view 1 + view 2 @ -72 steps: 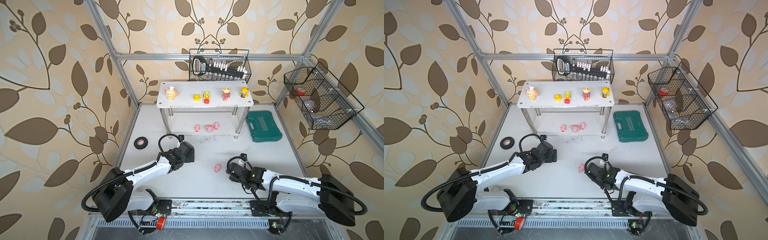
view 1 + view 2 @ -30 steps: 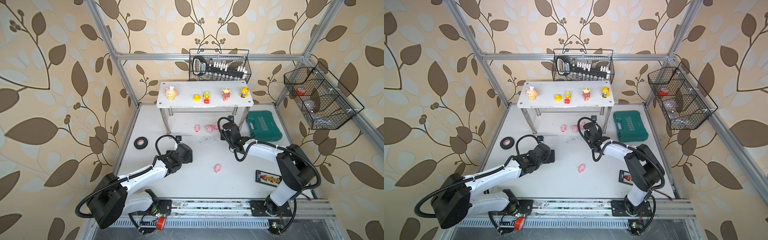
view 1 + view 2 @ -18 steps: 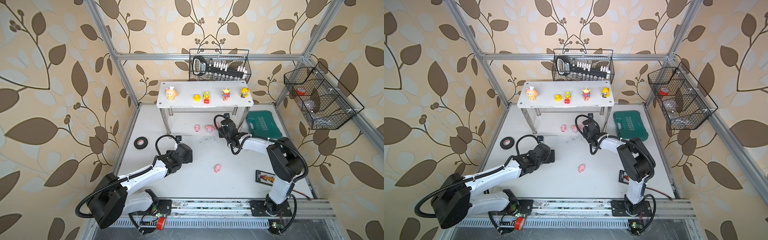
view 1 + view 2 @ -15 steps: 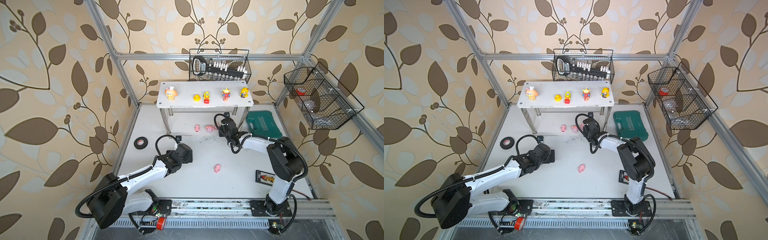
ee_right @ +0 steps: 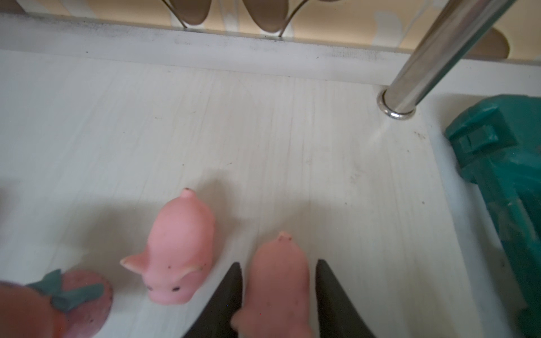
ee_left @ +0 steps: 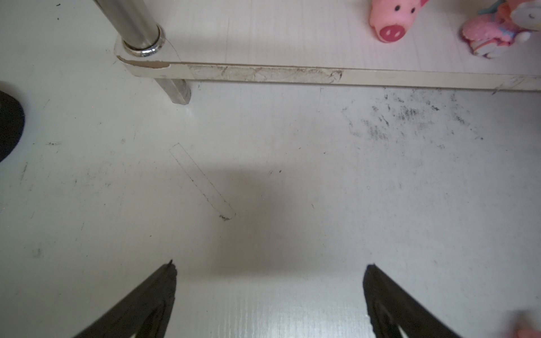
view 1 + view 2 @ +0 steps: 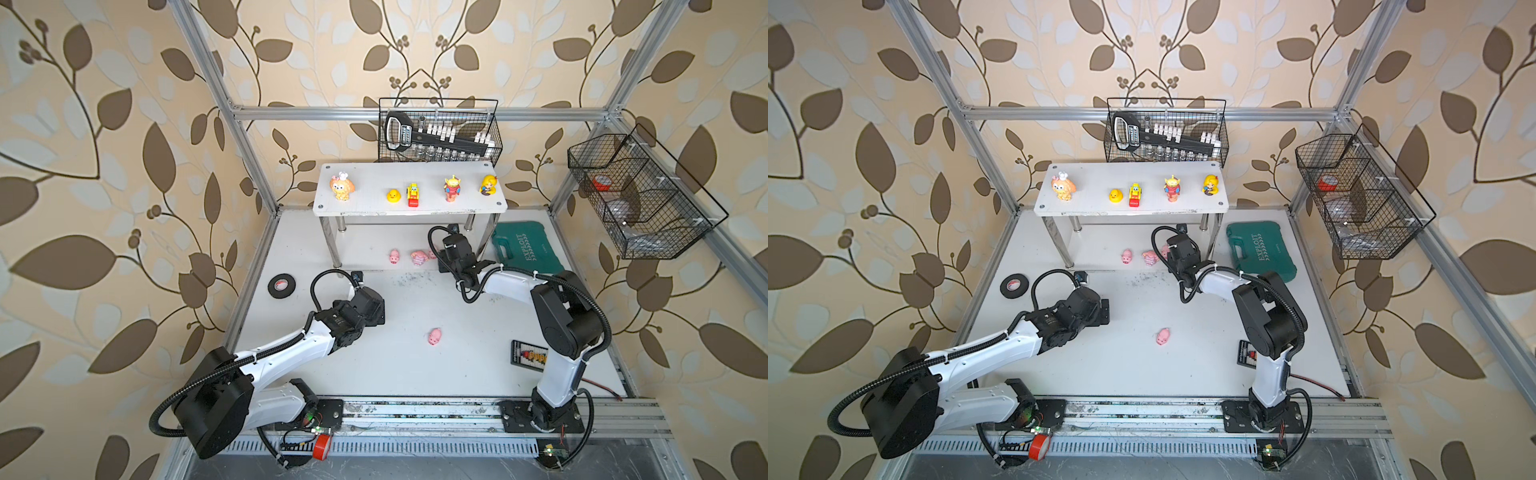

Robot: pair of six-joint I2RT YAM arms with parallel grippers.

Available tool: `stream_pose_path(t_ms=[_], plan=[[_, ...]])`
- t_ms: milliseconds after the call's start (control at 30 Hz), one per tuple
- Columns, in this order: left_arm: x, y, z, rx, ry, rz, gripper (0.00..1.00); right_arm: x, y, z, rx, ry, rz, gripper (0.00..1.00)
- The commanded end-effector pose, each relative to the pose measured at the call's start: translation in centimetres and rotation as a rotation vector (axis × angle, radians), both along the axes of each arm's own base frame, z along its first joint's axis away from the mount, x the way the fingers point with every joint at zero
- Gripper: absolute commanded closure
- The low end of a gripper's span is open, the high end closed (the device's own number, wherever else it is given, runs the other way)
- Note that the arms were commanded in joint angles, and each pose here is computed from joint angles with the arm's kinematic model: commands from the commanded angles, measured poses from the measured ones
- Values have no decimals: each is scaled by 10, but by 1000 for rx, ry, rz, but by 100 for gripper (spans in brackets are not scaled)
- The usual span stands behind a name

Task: Organize plastic toys on shelves
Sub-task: Place the plastic toy on the shelf, then pick up the plastic toy at the center of the board.

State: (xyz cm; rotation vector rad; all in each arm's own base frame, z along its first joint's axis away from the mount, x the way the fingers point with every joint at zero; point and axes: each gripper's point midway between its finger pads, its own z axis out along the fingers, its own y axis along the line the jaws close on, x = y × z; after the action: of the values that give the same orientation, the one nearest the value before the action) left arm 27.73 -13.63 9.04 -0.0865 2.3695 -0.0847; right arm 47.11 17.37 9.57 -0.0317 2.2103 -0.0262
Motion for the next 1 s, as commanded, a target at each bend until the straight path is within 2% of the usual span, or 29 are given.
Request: stream_pose_path(t_ms=[0, 167, 433, 633, 800, 967], plan=[[3, 6, 7, 4, -45, 21, 1, 4, 1, 6, 3, 5, 1, 47], [3, 7, 9, -1, -51, 20, 1, 0, 3, 20, 32, -8, -2, 37], [2, 7, 12, -7, -59, 22, 1, -35, 12, 48, 58, -38, 1, 35], [0, 9, 12, -7, -56, 26, 1, -107, 29, 56, 121, -35, 5, 34], [-9, 21, 8, 5, 2, 99, 1, -179, 43, 31, 231, 15, -40, 34], [-18, 37, 19, 23, 24, 181, 1, -228, 52, 0, 289, 62, -81, 33]])
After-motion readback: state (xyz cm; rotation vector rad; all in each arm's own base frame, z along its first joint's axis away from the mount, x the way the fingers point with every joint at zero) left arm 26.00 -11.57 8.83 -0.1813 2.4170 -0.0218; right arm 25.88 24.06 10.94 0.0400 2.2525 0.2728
